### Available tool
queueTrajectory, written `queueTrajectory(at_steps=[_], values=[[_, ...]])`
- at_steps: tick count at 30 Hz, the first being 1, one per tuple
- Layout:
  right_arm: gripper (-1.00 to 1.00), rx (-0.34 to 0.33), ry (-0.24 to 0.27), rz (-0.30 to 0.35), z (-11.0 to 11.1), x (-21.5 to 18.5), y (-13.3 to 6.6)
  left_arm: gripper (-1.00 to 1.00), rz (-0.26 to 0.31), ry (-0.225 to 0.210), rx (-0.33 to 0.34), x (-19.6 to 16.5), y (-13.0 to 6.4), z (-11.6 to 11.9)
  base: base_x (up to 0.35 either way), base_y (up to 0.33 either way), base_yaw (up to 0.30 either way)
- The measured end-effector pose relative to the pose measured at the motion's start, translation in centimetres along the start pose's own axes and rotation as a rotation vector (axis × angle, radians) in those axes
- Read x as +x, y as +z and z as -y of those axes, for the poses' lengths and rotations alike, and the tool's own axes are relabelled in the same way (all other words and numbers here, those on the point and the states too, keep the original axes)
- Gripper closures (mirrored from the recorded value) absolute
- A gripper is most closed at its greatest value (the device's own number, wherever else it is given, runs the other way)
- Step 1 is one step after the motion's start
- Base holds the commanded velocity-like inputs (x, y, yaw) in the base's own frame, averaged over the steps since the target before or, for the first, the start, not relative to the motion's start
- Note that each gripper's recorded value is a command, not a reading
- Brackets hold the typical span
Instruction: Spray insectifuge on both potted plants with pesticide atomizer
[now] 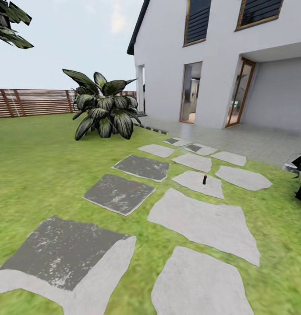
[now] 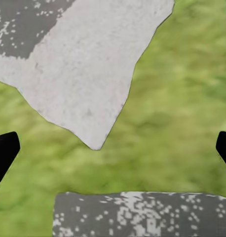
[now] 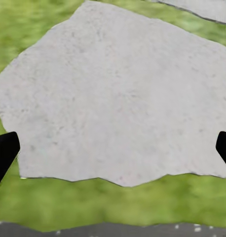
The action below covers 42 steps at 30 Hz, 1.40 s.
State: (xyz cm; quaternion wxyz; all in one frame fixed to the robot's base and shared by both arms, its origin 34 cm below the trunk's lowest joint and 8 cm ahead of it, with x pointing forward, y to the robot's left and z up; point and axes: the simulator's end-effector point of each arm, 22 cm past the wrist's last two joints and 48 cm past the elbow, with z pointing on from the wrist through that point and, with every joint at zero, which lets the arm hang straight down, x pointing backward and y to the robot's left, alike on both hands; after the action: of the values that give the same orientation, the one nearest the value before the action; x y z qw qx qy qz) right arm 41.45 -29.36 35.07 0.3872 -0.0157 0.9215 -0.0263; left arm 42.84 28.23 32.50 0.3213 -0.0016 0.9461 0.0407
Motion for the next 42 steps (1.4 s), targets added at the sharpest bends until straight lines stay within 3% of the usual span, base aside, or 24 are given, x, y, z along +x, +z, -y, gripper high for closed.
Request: queueTrajectory(at_steps=[42], values=[[-1.0, -0.003, 0.003, -0.001, -0.29, 0.05, -0.01, -1.0, 0.0, -0.002, -0.003, 0.0, 0.01, -0.16, 0.329, 0.087, -0.299]])
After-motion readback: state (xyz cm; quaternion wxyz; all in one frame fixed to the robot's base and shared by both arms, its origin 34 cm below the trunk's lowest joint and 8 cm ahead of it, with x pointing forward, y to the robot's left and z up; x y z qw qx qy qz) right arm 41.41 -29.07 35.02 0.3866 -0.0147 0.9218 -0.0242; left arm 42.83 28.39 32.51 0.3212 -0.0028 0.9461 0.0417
